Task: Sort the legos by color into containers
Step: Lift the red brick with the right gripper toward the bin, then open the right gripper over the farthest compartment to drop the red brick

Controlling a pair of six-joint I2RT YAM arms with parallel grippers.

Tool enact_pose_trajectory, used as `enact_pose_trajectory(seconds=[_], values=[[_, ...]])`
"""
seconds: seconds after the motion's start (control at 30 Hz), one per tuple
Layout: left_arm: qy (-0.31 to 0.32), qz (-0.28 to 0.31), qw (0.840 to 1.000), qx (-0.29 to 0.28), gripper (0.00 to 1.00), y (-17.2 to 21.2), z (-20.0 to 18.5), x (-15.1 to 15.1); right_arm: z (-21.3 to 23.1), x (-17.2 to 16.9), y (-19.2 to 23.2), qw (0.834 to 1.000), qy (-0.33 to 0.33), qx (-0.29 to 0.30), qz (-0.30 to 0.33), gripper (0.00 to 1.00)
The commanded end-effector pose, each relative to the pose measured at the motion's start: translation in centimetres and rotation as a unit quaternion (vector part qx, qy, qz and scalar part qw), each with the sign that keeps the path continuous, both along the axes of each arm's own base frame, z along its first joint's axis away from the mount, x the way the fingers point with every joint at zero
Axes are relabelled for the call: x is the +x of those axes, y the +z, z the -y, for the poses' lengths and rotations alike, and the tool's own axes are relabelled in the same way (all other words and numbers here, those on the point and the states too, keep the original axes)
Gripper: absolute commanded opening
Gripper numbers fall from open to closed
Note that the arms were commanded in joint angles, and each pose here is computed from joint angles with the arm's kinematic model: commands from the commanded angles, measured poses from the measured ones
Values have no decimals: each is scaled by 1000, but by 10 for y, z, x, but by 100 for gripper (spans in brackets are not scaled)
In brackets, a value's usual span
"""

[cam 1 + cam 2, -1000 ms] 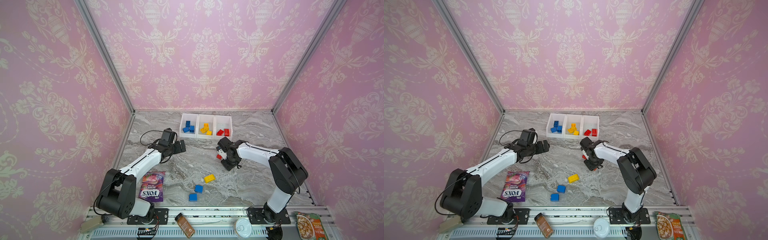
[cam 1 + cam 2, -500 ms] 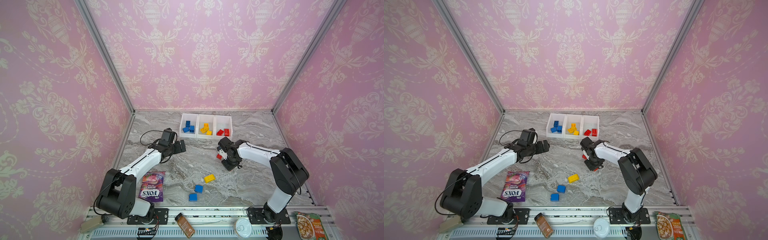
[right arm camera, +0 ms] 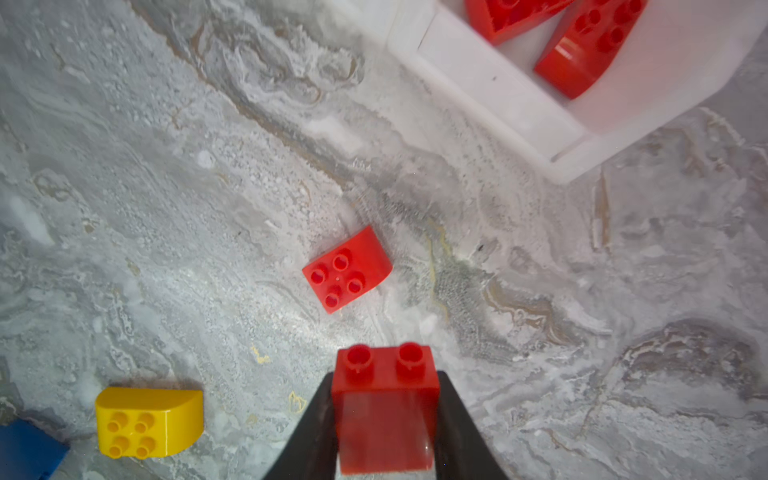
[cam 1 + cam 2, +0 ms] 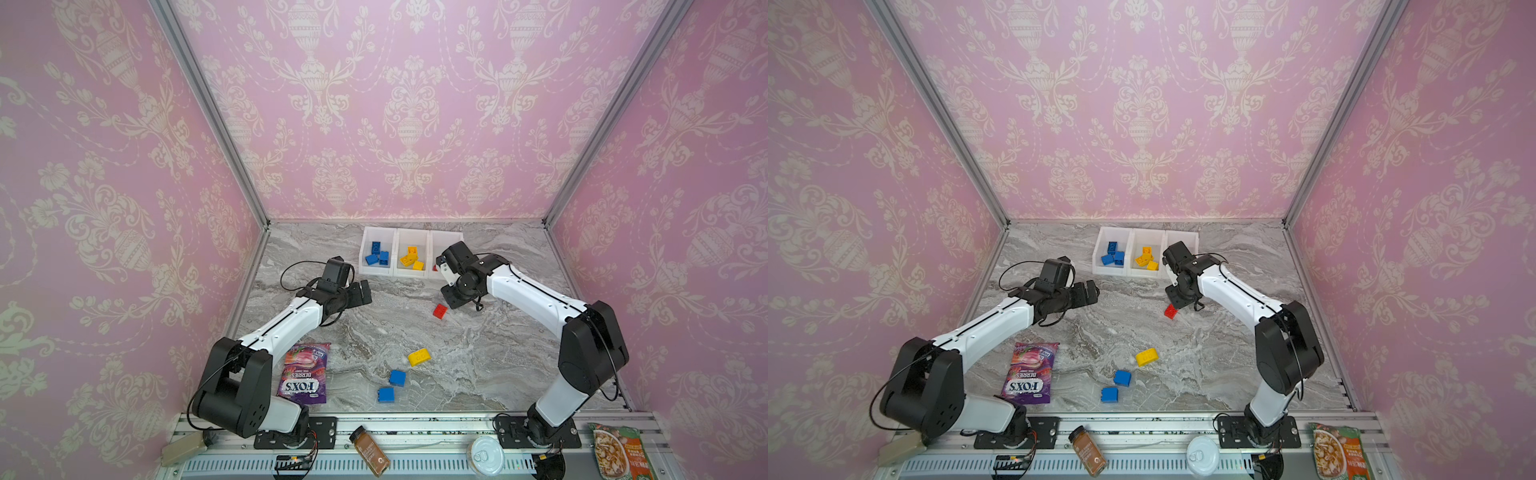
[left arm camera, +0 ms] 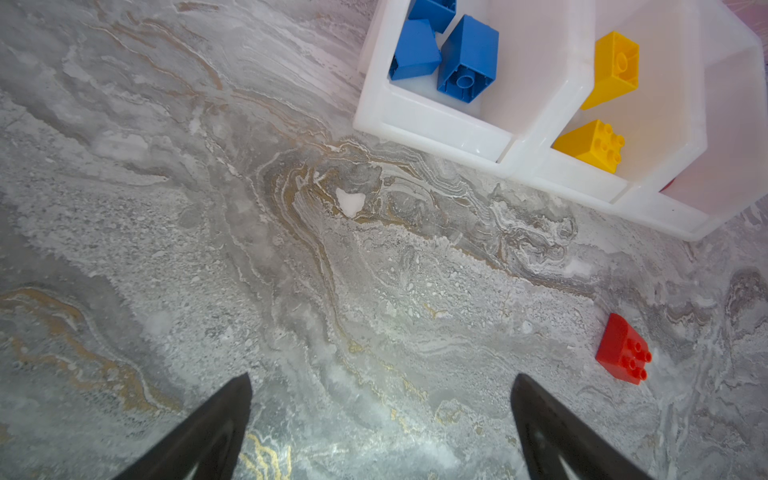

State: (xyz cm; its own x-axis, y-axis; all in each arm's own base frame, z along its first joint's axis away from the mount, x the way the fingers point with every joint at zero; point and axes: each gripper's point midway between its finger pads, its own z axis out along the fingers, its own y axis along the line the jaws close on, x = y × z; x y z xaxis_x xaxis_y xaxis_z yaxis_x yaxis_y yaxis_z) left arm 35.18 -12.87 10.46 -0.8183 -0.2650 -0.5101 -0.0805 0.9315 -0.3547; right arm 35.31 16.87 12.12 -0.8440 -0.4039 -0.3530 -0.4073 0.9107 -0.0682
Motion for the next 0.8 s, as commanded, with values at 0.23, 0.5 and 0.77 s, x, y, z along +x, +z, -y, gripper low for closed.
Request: enact_pose_trajectory(seconds=[0.23,0.5,0.77], values=[[-11,11,1000,-8,99,8,5,-3,1,89,38,996,-48,5,79,26],[-10,14,1000,-9,99,11,4,-3,2,145,21,994,-63,-23,86,26],[-10,14,1000,-10,99,13,5,-4,11,181,2,992,-89,-32,89,27]])
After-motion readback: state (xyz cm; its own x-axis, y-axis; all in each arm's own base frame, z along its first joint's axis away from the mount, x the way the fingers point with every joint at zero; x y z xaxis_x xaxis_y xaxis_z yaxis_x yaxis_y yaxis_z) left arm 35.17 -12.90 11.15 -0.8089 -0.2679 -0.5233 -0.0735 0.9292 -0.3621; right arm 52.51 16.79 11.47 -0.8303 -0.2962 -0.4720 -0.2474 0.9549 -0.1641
